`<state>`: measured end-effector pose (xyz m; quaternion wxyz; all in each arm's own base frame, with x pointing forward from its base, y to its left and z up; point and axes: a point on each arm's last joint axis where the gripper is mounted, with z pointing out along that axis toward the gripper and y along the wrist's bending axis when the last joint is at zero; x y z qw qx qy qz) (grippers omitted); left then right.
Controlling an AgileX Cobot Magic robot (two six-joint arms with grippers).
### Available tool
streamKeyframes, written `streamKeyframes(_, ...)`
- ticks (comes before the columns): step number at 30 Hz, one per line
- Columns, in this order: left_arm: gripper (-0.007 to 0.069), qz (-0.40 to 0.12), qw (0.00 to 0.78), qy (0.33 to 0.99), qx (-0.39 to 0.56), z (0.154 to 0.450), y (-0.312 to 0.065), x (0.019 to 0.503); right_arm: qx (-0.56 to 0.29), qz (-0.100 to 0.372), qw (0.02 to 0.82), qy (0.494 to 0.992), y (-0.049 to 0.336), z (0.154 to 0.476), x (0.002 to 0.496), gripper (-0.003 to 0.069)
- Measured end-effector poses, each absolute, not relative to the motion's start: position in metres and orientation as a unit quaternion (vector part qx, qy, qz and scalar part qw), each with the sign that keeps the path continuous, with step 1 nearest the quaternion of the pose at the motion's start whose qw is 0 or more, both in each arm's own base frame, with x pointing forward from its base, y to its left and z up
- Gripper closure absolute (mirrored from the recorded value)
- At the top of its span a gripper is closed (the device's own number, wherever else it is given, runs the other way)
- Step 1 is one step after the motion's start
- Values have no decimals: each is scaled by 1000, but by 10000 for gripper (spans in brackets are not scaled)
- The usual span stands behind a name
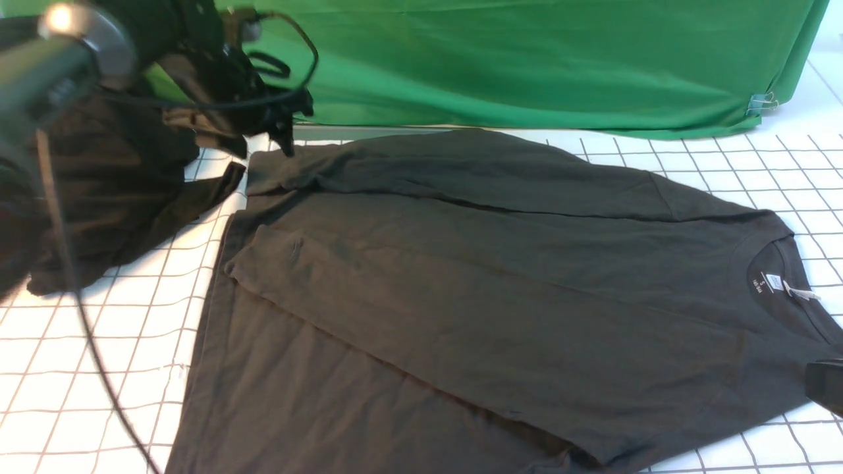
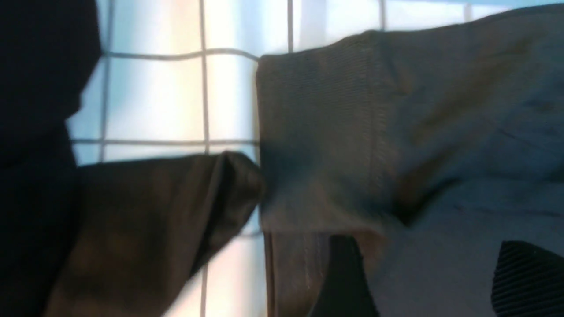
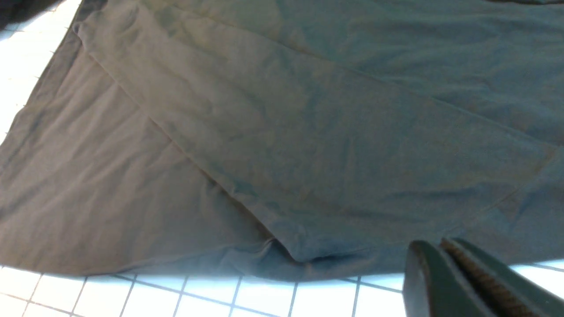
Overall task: Fold a long-sleeved shirt over a white checkered tablecloth.
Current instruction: 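Grab the top left corner of the dark shirt with the left gripper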
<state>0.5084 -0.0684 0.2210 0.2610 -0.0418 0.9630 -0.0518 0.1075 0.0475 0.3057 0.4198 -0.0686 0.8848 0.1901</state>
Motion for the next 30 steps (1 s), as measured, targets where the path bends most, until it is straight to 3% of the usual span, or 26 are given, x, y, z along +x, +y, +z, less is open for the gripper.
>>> streamKeyframes(8,223,-16,242,969,-44,178,-65,524,-69,190,416,886,48,305,107,639)
streamKeyframes(30,225,11,293,955,-53,182,-46,534,-71,189,416,886,48,305,107,619)
